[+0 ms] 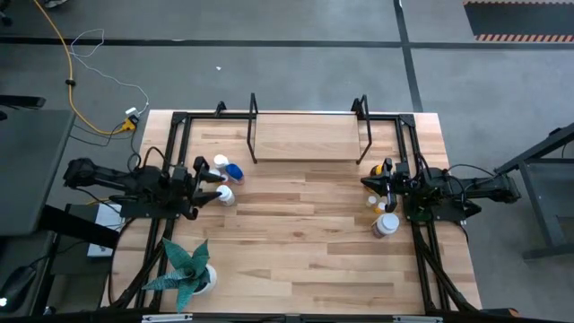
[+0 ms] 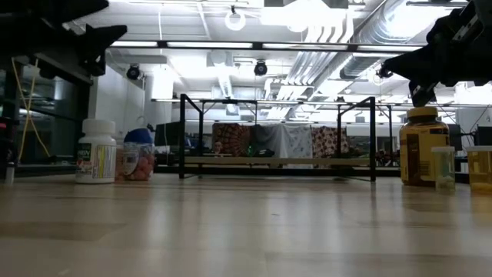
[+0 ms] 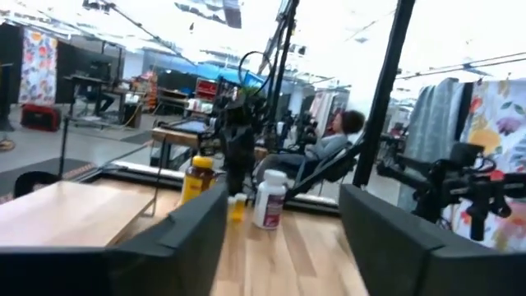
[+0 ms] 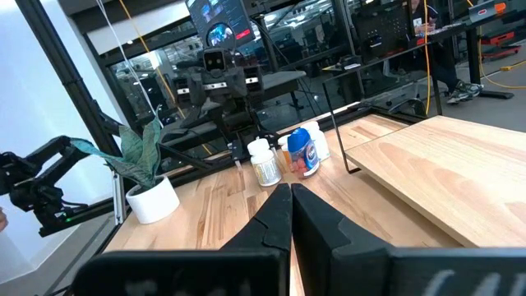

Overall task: Pick and place medicine bottles onto shelf by color
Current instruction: Put the large white pill bottle on the shelf

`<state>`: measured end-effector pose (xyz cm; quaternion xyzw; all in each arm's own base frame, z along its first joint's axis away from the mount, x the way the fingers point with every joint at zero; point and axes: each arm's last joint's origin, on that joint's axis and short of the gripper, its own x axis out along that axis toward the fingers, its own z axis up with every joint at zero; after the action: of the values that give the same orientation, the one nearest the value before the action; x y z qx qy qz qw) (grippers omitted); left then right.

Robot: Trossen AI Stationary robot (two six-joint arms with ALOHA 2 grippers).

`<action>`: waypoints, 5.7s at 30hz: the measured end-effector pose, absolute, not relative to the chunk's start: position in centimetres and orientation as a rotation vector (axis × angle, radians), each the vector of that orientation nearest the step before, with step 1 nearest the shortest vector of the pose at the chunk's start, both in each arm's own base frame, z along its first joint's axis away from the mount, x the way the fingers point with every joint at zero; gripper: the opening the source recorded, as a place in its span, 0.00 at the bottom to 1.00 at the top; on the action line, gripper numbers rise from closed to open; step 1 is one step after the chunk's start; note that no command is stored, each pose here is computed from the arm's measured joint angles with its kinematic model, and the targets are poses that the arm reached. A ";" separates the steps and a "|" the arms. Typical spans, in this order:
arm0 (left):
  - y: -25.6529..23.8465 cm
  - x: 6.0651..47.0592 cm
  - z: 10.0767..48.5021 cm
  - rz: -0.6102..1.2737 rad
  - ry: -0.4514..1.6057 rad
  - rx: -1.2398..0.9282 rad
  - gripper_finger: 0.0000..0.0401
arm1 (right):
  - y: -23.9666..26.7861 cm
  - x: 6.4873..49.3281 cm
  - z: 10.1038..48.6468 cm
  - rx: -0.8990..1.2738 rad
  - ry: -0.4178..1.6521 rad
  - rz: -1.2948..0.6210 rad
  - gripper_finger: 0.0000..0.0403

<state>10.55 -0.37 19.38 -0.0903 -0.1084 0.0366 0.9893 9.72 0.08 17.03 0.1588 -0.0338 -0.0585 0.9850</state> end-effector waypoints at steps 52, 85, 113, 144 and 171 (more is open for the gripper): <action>1.4 16.7 20.8 0.439 1.142 -0.207 0.65 | 0.1 9.7 17.0 0.320 -0.068 -0.117 0.00; 1.8 18.8 23.9 0.358 1.081 -0.447 0.45 | 0.1 9.7 17.0 0.319 -0.068 -0.117 0.00; 19.0 32.7 31.3 0.584 1.154 -0.205 0.46 | 0.1 9.7 17.0 0.320 -0.068 -0.117 0.00; 27.6 31.3 26.0 0.781 1.124 -0.431 0.47 | 0.1 9.7 17.0 0.319 -0.068 -0.118 0.00; 27.9 31.7 24.8 0.785 1.145 -0.468 0.58 | 0.1 9.7 17.0 0.319 -0.068 -0.118 0.00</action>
<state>31.67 27.90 24.77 -0.2136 0.5225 0.3585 0.7436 9.71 0.08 17.04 0.1589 -0.0339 -0.0585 0.9850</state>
